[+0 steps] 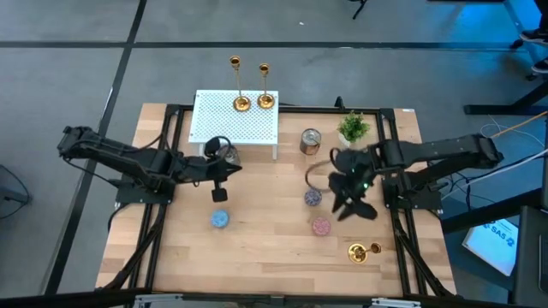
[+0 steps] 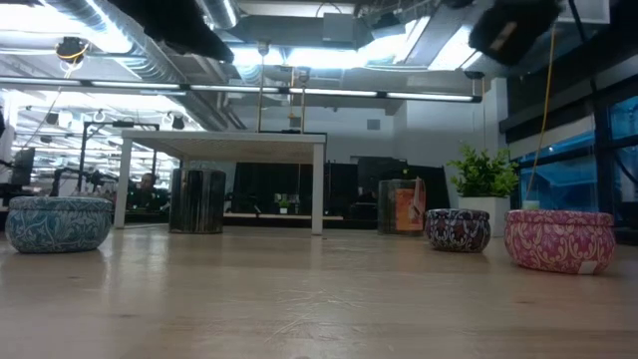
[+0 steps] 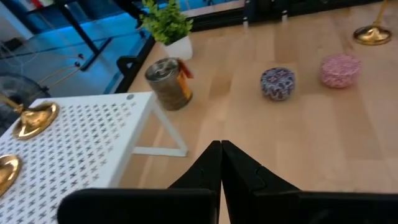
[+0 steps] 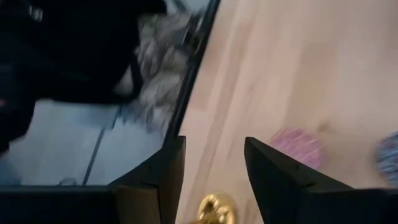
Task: Pick & Place candle stick holders
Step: Put the gold candle holder on the shelf to align with the other gold candle holders
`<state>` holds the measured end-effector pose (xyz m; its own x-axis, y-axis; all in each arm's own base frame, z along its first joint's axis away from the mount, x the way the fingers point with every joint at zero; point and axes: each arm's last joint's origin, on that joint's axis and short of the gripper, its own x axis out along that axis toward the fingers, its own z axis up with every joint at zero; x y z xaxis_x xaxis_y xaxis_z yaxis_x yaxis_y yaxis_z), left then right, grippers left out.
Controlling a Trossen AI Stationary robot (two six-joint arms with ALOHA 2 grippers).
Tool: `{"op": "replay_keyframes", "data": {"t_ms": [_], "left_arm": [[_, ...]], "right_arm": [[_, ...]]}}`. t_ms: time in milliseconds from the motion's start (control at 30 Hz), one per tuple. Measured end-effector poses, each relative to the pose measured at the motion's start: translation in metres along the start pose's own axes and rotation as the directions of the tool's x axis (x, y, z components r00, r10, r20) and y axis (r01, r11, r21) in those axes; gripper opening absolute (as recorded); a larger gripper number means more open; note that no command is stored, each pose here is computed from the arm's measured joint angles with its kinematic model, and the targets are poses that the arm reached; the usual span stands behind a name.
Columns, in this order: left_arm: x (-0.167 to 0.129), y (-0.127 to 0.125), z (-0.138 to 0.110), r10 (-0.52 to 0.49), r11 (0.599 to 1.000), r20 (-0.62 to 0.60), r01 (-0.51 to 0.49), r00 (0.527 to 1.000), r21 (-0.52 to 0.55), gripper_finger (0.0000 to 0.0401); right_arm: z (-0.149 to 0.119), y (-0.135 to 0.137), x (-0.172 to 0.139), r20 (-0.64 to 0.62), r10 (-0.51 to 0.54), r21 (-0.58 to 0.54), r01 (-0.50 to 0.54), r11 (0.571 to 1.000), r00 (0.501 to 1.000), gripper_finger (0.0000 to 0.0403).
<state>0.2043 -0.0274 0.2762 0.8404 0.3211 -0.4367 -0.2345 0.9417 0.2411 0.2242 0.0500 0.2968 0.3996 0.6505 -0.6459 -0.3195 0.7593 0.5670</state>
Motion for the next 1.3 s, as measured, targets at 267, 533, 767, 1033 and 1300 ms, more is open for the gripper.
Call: {"op": "replay_keyframes", "data": {"t_ms": [267,533,767,1033,1300], "left_arm": [[0.0,-0.009,0.003,-0.016,1.0,0.035,0.016,0.999,-0.005,0.0001],[0.007,-0.014,0.001,0.026,0.999,0.011,-0.027,1.0,0.037,0.0001],[0.013,-0.017,0.002,0.026,0.998,0.022,-0.027,0.999,0.06,0.0001],[0.013,-0.017,0.003,0.025,0.999,0.031,-0.027,0.999,0.045,0.0001],[0.013,-0.017,0.003,0.024,0.999,0.027,-0.025,0.999,0.022,0.0001]], "right_arm": [[-0.026,0.026,0.016,-0.234,0.021,0.245,0.038,0.969,0.972,0.0169],[-0.027,0.05,0.027,-0.251,0.204,0.353,-0.107,0.93,0.946,0.0169],[-0.034,0.079,0.01,-0.203,0.278,0.318,-0.206,0.926,0.939,0.0169],[-0.073,0.088,-0.034,-0.086,-0.105,0.403,0.131,0.906,0.991,0.0169],[-0.095,0.107,-0.027,-0.149,-0.158,0.358,0.202,0.912,0.976,0.0169]]}}
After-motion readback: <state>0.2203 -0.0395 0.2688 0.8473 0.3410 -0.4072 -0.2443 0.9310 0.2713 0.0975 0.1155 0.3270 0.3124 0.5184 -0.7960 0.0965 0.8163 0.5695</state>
